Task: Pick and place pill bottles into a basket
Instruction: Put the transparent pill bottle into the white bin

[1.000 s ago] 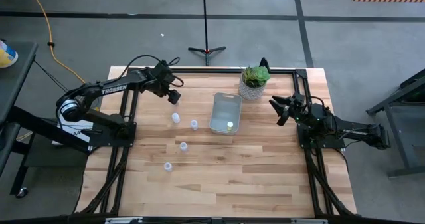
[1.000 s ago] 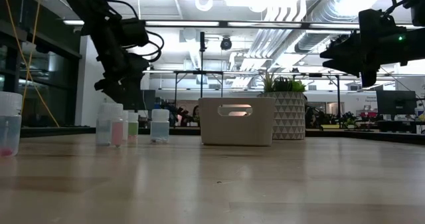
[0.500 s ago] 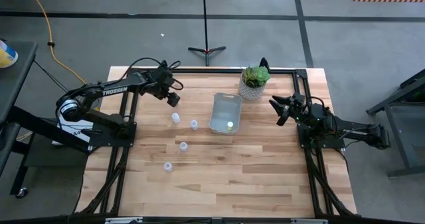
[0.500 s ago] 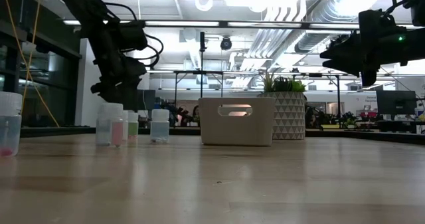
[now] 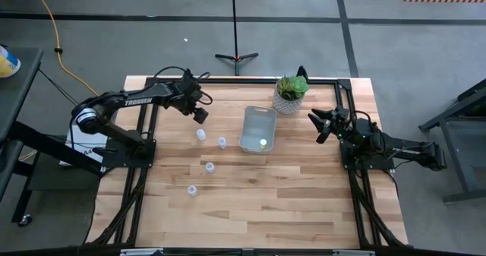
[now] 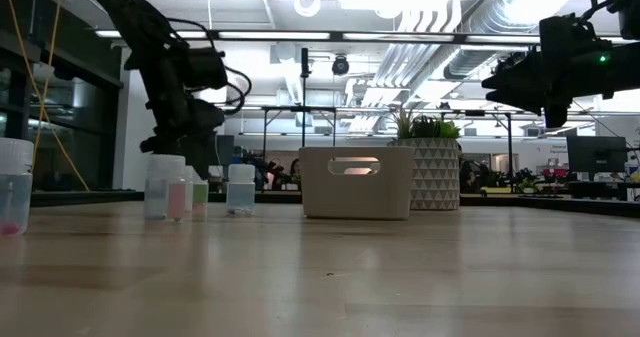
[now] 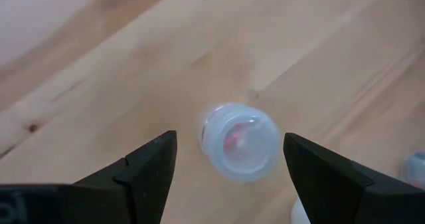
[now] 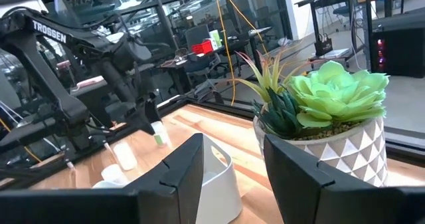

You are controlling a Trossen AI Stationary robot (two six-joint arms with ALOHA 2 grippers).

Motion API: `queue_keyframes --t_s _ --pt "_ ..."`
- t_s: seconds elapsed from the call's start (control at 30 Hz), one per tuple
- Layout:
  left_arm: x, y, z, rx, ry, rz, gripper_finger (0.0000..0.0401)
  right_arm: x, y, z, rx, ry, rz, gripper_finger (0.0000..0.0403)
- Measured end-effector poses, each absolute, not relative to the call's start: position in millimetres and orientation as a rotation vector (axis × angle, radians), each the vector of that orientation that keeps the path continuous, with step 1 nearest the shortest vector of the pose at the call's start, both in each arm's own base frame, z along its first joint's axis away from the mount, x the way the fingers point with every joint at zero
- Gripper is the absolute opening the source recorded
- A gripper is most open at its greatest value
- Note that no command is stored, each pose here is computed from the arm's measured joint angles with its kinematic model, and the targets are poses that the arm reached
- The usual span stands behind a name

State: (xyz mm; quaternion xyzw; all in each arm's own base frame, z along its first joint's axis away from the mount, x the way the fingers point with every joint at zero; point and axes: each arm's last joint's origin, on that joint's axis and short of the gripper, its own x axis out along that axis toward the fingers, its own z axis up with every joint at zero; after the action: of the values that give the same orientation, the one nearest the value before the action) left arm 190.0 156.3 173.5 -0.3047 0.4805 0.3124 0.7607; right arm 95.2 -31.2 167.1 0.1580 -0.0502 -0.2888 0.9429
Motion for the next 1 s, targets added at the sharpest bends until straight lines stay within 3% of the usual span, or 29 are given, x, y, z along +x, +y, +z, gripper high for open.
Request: queue_keyframes --t_s 0.53,1.0 --pt "196.2 159.2 168.5 -0.614 1.036 0.643 0.0305 95.2 -31.2 167.1 0.326 -0.104 -0.588 0.0149" --pt "196.7 160.1 169.5 -0.601 1.034 0.638 0.0175 95.2 -31.2 167.1 0.323 -0.103 -0.588 0.0149"
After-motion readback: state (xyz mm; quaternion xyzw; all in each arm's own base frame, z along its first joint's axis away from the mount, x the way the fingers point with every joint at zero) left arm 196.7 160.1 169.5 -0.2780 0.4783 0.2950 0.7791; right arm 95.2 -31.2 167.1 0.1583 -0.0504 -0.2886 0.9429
